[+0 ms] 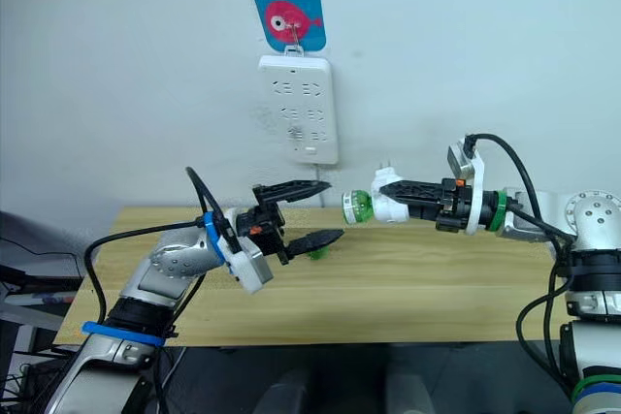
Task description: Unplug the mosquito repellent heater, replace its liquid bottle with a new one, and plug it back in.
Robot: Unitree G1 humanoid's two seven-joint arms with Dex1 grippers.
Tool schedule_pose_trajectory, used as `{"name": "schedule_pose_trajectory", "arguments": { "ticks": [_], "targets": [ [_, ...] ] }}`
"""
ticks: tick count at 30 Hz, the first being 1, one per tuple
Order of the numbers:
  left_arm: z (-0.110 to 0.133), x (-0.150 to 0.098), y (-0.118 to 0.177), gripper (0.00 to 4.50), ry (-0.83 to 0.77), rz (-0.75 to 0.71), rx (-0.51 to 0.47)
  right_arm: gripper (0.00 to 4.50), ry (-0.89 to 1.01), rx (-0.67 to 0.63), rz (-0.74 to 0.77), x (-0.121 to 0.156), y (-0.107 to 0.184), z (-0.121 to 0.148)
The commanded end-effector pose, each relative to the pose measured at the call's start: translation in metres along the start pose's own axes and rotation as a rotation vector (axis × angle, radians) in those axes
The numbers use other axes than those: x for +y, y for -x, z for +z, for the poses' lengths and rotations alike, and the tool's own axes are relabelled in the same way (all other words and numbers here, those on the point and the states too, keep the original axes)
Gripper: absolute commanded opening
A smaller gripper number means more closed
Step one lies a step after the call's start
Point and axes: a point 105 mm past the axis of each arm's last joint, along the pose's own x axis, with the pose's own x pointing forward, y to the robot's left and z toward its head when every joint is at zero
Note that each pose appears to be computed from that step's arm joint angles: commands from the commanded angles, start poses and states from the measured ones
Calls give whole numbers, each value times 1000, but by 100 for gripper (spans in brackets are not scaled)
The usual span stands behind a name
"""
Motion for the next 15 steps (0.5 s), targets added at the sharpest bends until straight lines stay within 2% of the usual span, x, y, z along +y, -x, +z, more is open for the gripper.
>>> {"name": "schedule_pose_trajectory", "arguments": {
  "ticks": [1,12,13,15],
  "targets": [
    [1,1,-7,447,-22,13,-26,297,37,-3,70,17,-3,2],
    [0,2,-13,447,-41,39,-51,297,53,24,88,20,-6,-8],
    [1,3,-14,409,-42,45,-56,297,53,27,88,20,-6,-9],
    [2,4,-15,365,-43,49,-61,297,54,31,90,20,-6,-11]
  ]
}}
